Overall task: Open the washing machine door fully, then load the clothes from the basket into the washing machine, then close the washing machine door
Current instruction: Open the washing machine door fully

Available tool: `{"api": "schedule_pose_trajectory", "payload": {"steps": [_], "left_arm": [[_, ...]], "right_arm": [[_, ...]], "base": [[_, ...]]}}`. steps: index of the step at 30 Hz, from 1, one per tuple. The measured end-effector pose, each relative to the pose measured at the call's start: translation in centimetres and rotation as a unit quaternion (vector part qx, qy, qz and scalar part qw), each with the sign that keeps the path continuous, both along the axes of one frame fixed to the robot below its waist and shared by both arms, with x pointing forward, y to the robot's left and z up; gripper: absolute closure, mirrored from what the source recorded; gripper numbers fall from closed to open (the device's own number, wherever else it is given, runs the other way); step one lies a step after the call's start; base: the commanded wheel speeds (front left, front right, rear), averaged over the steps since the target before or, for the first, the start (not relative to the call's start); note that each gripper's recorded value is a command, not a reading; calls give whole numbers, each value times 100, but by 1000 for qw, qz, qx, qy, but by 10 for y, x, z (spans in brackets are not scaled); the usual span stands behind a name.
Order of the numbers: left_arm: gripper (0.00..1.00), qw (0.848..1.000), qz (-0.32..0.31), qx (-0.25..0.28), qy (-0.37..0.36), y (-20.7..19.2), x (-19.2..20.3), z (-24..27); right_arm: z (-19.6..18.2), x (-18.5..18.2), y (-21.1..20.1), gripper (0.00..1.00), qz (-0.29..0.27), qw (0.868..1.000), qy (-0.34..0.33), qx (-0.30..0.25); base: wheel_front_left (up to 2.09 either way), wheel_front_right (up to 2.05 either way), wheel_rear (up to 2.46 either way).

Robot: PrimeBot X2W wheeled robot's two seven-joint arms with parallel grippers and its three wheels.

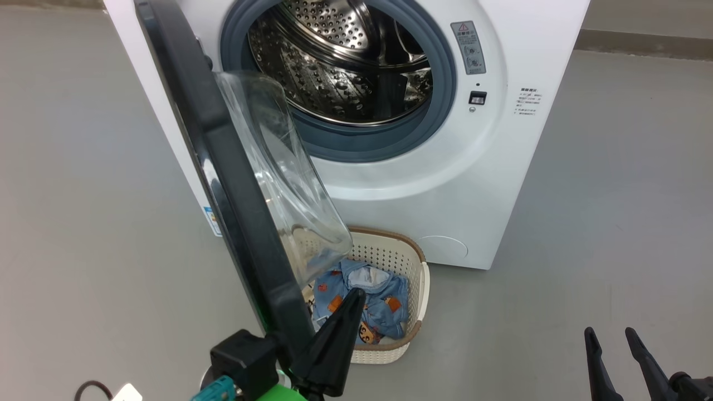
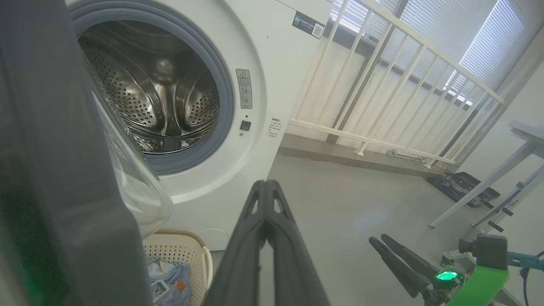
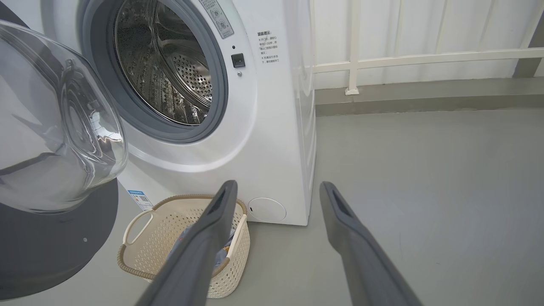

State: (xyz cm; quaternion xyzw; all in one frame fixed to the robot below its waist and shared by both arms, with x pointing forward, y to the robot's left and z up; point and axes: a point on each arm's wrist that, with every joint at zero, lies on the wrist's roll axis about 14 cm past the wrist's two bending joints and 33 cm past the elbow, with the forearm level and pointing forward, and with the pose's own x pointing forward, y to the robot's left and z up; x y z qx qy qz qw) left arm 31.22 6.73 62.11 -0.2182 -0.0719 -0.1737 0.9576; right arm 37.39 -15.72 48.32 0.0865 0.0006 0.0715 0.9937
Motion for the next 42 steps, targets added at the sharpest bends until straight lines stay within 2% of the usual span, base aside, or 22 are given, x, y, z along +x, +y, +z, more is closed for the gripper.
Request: {"api": "schedule_pose_trajectory", "payload": {"steps": [27,42], "left_arm": [[100,994,76,11,73,35,15,-37],[100,989,124,16,83,57,13,-44]], "right_arm": [[-15,11,15,0,22,1000,22,2],[-20,19,32,0,46,999,28,4]], "base": [[0,0,0],[0,0,0]]}}
